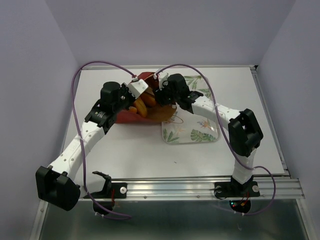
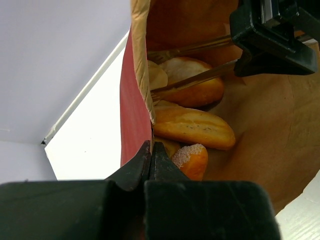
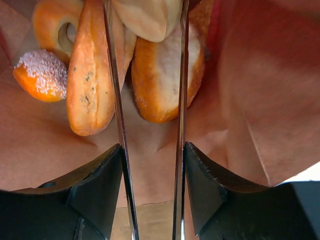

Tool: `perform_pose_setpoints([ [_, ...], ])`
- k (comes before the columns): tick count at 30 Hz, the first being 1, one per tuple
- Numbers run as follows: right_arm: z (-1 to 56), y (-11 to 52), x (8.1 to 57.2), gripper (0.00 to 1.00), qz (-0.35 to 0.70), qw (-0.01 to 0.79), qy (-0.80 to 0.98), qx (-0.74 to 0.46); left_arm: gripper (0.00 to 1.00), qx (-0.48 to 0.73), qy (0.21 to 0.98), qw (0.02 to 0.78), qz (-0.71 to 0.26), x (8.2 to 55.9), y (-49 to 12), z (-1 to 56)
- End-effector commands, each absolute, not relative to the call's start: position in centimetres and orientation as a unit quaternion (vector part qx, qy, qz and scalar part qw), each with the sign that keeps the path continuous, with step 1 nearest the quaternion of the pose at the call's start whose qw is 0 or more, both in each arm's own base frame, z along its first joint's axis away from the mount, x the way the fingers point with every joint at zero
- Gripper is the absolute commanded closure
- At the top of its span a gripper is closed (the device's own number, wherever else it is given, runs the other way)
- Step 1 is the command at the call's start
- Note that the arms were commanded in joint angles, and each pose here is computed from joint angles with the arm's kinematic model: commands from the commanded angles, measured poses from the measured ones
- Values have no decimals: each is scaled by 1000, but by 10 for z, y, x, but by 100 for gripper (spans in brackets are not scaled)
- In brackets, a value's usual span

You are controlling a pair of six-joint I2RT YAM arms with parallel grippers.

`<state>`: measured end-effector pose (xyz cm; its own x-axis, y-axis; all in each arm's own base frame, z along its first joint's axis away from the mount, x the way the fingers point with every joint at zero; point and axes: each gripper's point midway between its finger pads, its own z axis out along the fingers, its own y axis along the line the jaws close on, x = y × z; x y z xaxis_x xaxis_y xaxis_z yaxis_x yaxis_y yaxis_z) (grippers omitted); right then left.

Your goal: Take the fake bread out of the paper bag

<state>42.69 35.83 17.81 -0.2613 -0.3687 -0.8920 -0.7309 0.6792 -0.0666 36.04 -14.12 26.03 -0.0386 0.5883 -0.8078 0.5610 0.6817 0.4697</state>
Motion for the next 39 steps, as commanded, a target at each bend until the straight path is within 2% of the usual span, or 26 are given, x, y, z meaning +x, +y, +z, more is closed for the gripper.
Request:
perform_pose_setpoints([
  [1, 200, 375, 423, 49, 220, 502, 750, -372, 100, 397, 669, 628, 14, 369, -151, 311],
  [7, 214, 370, 417, 67, 229, 506, 752, -354, 100, 388, 672, 630, 26, 373, -147, 312],
  [16, 253, 355, 380, 78, 268, 494, 756, -335, 100, 291, 694, 651, 99, 410, -120, 334],
  [27, 290, 330, 357, 79, 271, 508, 762, -298, 100, 312, 692, 644, 88, 411, -128, 325],
  [33, 295, 284, 359, 79, 172, 526, 787, -274, 100, 311, 696, 637, 112, 412, -120, 322],
  [39, 324, 248, 354, 79, 136, 559, 789, -218, 100, 343, 691, 620, 144, 407, -108, 312],
])
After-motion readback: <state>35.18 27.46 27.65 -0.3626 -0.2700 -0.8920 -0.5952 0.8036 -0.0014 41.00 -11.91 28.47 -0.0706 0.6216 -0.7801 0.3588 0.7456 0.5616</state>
